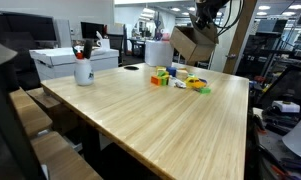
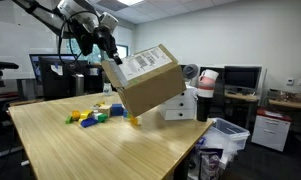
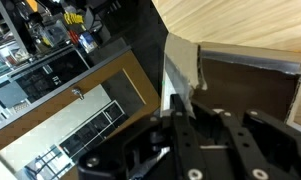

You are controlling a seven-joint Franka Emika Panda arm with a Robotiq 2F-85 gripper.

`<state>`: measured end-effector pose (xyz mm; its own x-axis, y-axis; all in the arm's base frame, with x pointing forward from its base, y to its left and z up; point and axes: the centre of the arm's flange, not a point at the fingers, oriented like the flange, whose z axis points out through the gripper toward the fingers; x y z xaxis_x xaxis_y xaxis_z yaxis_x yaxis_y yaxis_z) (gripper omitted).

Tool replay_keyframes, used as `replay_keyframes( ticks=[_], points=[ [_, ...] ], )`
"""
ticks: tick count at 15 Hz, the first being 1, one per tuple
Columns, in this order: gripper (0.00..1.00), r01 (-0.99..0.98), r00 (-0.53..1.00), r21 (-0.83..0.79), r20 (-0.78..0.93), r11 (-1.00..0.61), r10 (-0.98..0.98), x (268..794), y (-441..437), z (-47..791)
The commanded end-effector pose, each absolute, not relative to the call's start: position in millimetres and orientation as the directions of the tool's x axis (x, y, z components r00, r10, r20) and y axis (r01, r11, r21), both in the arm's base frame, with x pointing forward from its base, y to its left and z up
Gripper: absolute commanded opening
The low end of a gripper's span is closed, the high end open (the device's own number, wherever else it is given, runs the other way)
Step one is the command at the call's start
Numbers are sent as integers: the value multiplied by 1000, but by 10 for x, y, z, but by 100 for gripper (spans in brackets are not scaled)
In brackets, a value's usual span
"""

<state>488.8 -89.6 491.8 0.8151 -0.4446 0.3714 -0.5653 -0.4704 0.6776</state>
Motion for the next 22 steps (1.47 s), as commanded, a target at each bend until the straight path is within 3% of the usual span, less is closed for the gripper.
replay_keyframes(
  ticks=[1, 17, 22],
  points=[
    [5, -475, 863, 709, 258, -521, -435, 4880, -1035, 5049],
    [5, -289, 926, 748, 62, -597, -371, 4685, -1423, 5155],
    [5, -175, 944, 704, -78, -689, -319, 4588, -1383, 5058]
  ],
)
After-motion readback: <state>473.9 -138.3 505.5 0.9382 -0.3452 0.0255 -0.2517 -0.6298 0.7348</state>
